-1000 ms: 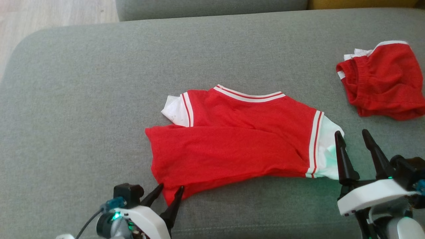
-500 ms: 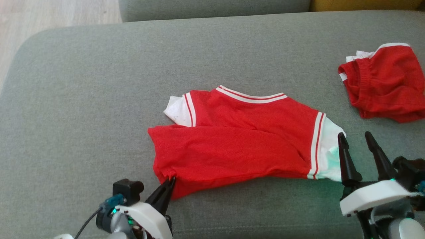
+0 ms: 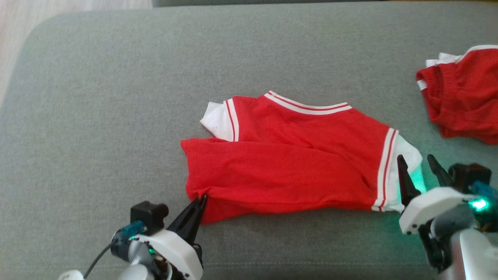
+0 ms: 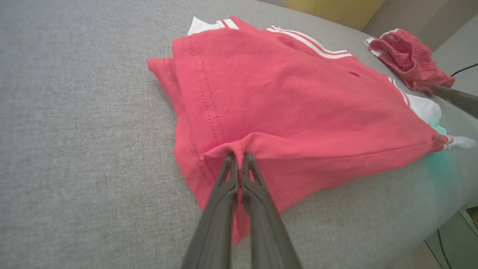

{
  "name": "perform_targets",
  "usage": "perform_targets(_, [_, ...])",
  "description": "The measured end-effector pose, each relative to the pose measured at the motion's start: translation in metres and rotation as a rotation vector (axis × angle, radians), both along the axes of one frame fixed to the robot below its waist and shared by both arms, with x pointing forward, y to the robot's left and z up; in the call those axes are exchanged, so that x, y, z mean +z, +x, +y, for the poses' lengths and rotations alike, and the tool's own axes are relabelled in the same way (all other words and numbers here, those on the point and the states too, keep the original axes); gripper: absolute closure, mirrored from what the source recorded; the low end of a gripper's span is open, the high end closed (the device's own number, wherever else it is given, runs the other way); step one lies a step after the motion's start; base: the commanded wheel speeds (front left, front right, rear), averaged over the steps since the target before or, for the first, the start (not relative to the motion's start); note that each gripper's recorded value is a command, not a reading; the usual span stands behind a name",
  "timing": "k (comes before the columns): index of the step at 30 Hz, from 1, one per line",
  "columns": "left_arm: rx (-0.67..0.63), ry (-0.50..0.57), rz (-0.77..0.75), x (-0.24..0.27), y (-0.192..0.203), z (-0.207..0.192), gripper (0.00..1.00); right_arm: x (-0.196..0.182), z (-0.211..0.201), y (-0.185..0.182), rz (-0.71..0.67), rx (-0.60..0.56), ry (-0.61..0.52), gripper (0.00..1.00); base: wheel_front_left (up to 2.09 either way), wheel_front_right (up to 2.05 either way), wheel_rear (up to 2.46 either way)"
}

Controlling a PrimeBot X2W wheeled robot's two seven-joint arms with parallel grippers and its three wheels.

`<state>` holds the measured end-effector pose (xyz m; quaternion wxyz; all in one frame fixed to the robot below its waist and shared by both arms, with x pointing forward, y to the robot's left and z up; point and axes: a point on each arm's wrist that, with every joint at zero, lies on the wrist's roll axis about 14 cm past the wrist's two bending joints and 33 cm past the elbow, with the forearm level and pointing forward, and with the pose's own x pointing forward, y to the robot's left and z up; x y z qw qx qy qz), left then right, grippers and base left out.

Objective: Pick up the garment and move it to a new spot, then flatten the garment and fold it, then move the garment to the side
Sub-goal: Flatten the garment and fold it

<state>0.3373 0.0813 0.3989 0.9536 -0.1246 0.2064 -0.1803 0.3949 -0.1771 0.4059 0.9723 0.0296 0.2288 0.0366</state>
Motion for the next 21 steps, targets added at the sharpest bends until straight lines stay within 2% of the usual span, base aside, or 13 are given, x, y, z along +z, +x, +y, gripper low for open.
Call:
perform_targets(7, [0.011, 0.004, -0.006, 0.000, 0.007, 0.003, 1.00, -0.040, -0.013, -0.006, 0.181, -0.020, -0.038, 0.00, 0.00, 0.00, 0.00])
perform_targets(11, [0.012, 0.000, -0.012, -0.001, 0.009, 0.003, 1.00, -0.045, -0.019, -0.009, 0.205, -0.044, -0.034, 0.00, 0.00, 0.00, 0.00])
perform_targets(12, [0.010, 0.000, -0.010, -0.001, 0.009, 0.002, 1.00, -0.046, -0.019, -0.010, 0.214, -0.048, -0.032, 0.27, 0.00, 0.00, 0.00])
perform_targets(13, [0.008, -0.001, -0.009, -0.002, 0.009, 0.002, 1.00, -0.047, -0.019, -0.012, 0.222, -0.052, -0.025, 0.84, 0.00, 0.00, 0.00])
perform_targets(14, [0.008, -0.001, -0.009, -0.002, 0.009, 0.002, 1.00, -0.047, -0.019, -0.012, 0.222, -0.052, -0.025, 1.00, 0.00, 0.00, 0.00])
perform_targets(21, [0.015, 0.000, -0.040, 0.002, 0.015, 0.002, 1.00, -0.043, -0.018, -0.012, 0.209, -0.082, 0.042, 1.00, 0.00, 0.00, 0.00])
